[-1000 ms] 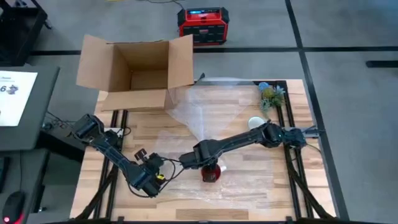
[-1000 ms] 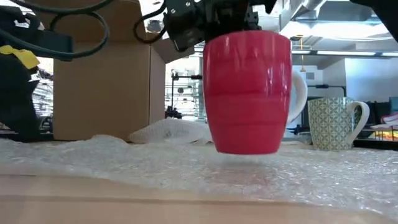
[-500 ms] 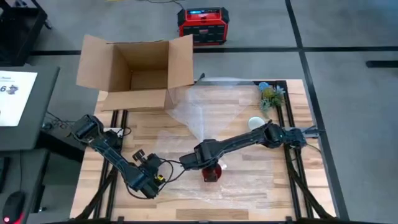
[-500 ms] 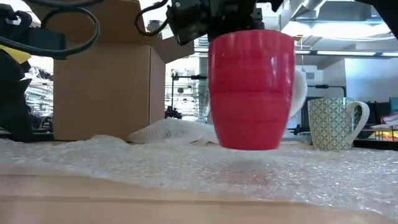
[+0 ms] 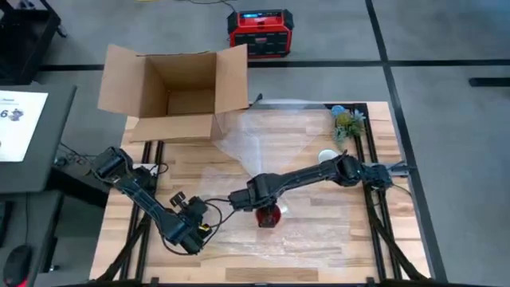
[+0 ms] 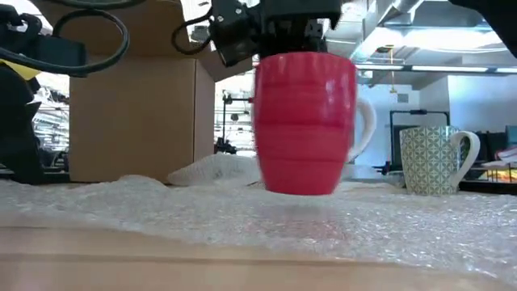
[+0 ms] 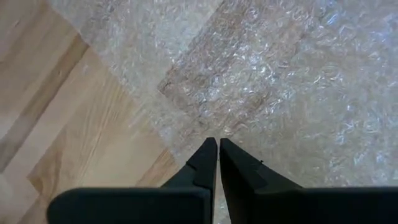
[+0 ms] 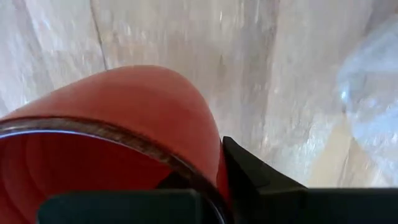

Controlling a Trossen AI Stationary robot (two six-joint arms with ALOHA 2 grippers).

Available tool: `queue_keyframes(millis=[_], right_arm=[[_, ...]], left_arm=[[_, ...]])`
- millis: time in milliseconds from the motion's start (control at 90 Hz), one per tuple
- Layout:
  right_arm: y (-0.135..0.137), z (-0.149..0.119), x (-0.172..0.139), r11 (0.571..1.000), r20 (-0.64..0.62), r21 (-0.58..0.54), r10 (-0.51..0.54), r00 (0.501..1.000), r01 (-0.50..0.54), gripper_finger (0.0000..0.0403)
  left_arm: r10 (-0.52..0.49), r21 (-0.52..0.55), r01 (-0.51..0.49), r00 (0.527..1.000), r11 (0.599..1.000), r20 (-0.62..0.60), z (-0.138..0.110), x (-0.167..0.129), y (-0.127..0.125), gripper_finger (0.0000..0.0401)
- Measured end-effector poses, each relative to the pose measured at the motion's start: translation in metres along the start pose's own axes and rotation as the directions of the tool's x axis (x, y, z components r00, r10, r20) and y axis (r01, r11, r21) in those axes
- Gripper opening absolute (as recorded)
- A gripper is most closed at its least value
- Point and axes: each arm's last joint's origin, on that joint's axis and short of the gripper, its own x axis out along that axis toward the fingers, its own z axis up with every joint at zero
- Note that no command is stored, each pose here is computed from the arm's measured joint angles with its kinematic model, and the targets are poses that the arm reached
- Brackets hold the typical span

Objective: Wrap mug
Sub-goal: Wrap the red mug with bubble wrap

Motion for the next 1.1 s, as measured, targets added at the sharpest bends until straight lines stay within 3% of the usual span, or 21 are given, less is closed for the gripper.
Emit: queue_keyframes(millis=[322,756,1100], right_arm=[[0.016,-0.003,0.0,0.997,0.009,-0.079,0.0,1.0,0.0,0.0014],[0.004,-0.002,0.021,0.996,0.0,-0.087,0.022,1.0,-0.022,0.0015],[0.003,0.0,0.016,0.993,0.031,-0.111,0.031,0.999,-0.027,0.0071]], left_arm=[[-0.002,-0.004,0.002,1.0,1.0,0.001,0.0,0.0,0.0,0.0],[-0.007,-0.01,0.007,1.0,1.0,0.002,0.0,0.0,-0.001,0.0],[-0.02,-0.018,0.02,1.0,1.0,0.001,0.0,0.0,-0.002,0.0]])
